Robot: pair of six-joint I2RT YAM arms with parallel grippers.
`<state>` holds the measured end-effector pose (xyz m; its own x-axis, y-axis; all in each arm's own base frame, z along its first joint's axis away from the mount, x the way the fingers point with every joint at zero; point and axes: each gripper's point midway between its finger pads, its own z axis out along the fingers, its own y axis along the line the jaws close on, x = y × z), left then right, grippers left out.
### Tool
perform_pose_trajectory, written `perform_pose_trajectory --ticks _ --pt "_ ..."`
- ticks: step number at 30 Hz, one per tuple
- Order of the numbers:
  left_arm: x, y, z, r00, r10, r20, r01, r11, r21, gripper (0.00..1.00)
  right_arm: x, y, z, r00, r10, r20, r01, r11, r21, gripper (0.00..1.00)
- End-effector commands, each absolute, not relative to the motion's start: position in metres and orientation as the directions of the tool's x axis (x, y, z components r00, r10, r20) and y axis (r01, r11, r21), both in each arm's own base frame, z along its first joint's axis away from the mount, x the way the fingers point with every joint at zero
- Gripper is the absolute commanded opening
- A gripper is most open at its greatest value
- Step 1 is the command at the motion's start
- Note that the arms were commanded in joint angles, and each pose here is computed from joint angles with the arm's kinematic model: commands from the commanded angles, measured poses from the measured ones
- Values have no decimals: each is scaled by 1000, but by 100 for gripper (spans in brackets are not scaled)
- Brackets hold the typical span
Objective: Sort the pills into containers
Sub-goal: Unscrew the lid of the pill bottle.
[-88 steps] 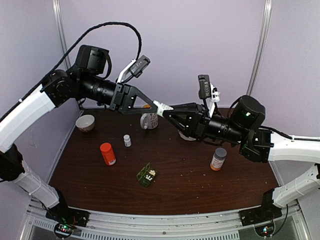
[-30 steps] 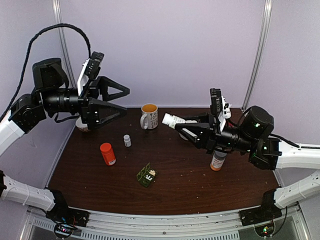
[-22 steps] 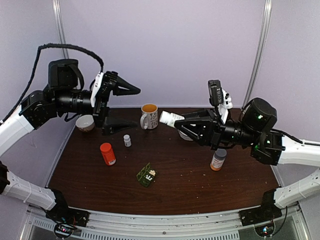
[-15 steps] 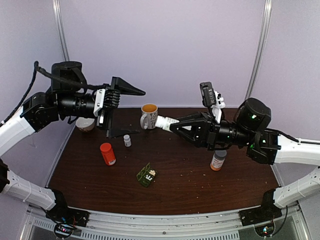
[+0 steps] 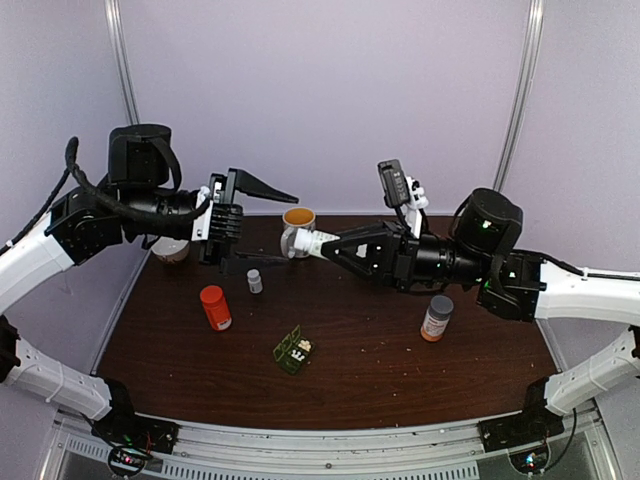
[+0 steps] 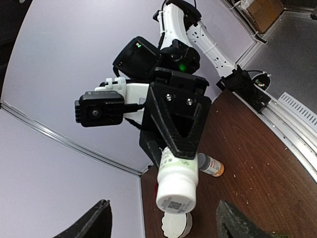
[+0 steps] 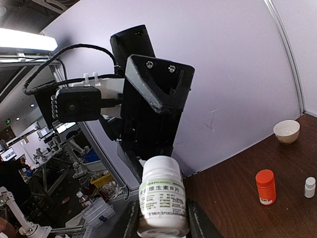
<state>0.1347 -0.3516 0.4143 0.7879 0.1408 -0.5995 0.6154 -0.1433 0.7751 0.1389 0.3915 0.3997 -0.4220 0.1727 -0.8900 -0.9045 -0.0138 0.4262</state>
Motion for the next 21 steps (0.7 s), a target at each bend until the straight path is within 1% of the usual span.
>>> perform_pose_trajectory --ticks 1,2,3,5,9,13,16,18,21 --pt "134 -354 425 822 112 -559 569 -123 813 70 138 394 415 -415 193 -889 -909 -51 413 13" --pt "134 -355 425 821 111 -561 571 -125 811 66 138 394 416 -416 197 -888 -909 -55 413 13" --pt "133 -356 424 819 107 -563 573 -129 809 65 137 394 417 -416 201 -887 -909 -60 413 13" --pt "132 -357 422 816 99 -570 578 -140 804 64 137 395 418 -421 205 -884 -907 -68 416 13" --pt "131 -359 420 813 89 -575 582 -150 799 60 137 396 418 -427 203 -881 -904 -75 421 13" --pt "130 -359 419 812 88 -577 584 -154 797 59 137 396 419 -429 211 -878 -903 -80 422 13" --pt "130 -360 418 809 86 -581 587 -161 794 52 137 396 418 -432 210 -877 -902 -82 424 13" --pt "130 -360 418 809 86 -581 587 -161 794 51 138 397 417 -435 208 -876 -900 -83 427 13" --pt "130 -360 417 808 87 -582 588 -163 792 46 137 398 416 -438 206 -875 -899 -87 429 13"
